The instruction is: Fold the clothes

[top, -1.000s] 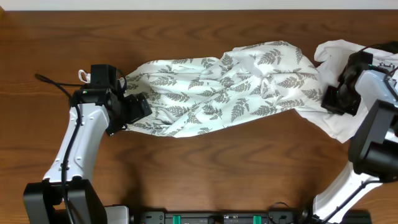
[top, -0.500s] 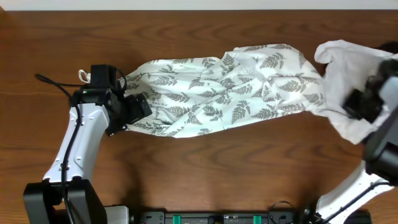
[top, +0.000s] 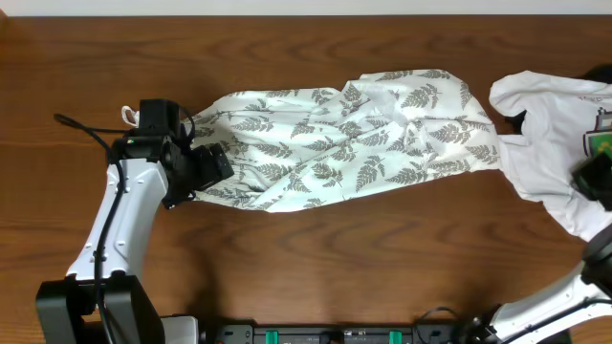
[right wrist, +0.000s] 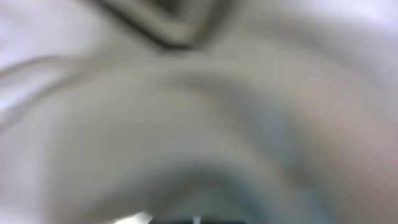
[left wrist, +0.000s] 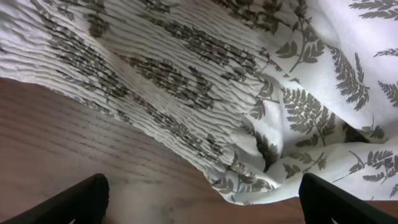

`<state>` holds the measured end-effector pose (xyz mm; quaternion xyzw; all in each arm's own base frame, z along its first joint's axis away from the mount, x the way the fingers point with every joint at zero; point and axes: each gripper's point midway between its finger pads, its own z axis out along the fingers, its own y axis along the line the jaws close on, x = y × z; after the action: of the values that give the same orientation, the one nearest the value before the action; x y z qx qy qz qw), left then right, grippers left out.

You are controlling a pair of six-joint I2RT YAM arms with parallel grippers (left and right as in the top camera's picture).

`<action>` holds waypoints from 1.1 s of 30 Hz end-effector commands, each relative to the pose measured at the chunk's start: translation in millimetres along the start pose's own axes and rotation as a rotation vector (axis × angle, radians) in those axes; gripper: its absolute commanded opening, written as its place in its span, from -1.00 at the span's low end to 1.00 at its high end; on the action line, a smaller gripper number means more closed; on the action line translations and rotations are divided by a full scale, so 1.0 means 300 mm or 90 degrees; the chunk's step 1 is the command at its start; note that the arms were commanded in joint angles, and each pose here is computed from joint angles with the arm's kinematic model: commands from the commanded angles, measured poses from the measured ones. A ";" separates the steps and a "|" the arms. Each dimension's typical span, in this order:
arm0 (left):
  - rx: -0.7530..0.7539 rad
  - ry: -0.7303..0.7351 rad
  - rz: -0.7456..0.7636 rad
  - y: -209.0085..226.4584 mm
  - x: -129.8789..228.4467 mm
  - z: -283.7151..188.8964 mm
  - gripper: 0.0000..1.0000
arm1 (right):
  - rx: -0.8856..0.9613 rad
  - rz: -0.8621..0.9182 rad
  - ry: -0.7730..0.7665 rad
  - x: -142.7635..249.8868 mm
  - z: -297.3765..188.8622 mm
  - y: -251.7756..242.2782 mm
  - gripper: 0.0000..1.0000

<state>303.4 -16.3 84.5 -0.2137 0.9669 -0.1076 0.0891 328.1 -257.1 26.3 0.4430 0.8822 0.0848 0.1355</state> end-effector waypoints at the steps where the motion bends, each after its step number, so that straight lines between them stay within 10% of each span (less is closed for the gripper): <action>1: -0.011 0.014 0.007 0.014 0.020 0.013 0.96 | -0.069 -0.147 -0.065 -0.017 -0.136 0.227 -0.79; 12: -0.012 0.016 0.007 0.015 0.023 0.013 0.96 | -0.081 -0.488 -0.116 0.149 -0.231 0.617 -0.80; 33: -0.012 0.016 0.006 0.015 0.023 0.013 0.96 | 0.161 -0.396 -0.026 0.055 0.180 0.292 -0.94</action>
<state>301.3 -16.4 84.1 -0.2142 0.9672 -0.1068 0.0846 417.2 -154.5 1.0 0.1247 0.9827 -0.0146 0.1358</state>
